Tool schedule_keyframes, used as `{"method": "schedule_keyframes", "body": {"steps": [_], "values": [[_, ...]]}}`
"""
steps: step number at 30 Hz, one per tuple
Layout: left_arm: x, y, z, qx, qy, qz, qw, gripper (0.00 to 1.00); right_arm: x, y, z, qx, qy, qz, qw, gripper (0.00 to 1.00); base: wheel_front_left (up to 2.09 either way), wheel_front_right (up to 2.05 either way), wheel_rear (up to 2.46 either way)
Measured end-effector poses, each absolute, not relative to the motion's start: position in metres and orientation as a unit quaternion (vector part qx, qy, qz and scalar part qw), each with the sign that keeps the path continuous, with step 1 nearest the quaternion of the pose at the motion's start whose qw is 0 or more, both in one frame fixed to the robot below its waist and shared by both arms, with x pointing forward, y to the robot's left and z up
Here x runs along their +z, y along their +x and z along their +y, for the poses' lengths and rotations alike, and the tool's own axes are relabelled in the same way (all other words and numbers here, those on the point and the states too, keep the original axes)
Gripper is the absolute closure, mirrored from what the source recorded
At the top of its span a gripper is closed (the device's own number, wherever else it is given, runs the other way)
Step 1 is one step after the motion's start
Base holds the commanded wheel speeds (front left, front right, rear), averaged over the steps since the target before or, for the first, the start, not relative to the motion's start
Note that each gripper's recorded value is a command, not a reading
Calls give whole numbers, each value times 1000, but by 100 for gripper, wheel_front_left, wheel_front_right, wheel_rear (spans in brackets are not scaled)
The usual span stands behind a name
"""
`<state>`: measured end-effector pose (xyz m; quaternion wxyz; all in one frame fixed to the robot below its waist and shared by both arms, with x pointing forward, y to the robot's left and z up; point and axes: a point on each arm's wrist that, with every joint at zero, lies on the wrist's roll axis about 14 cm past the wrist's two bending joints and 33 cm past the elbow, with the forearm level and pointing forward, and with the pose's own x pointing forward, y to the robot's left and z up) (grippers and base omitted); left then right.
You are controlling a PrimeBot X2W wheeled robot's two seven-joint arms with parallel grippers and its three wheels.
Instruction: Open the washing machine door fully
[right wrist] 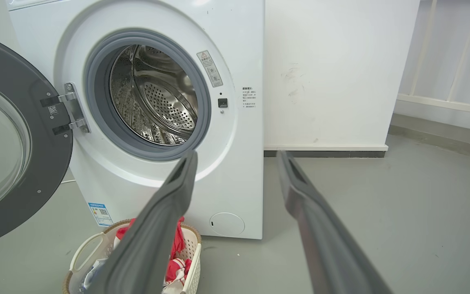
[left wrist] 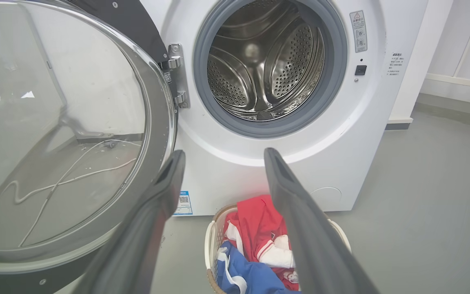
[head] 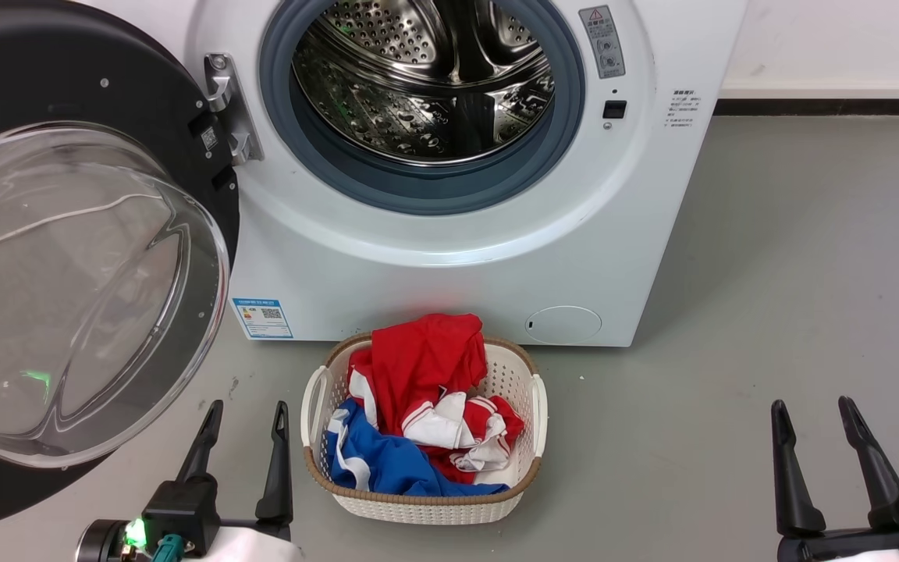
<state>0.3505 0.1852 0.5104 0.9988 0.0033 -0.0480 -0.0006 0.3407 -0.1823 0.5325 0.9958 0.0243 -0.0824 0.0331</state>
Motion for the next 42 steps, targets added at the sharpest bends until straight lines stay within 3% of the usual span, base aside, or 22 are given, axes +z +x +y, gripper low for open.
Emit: {"method": "schedule_keyframes", "body": {"steps": [10,11,17,42], "values": [[514,351,185,3,9,-54,999,0,530,340,-182,33,25,-79,996,0,0,0,0],[514,351,185,3,9,-54,998,100,530,340,-182,33,25,-79,996,100,0,0,0],[490,344,187,7,0,-13,1000,100,511,336,-182,31,32,-47,998,100,0,0,0],[480,353,202,48,-237,21,970,100,501,350,-193,-4,265,-21,964,100,0,0,0]]}}
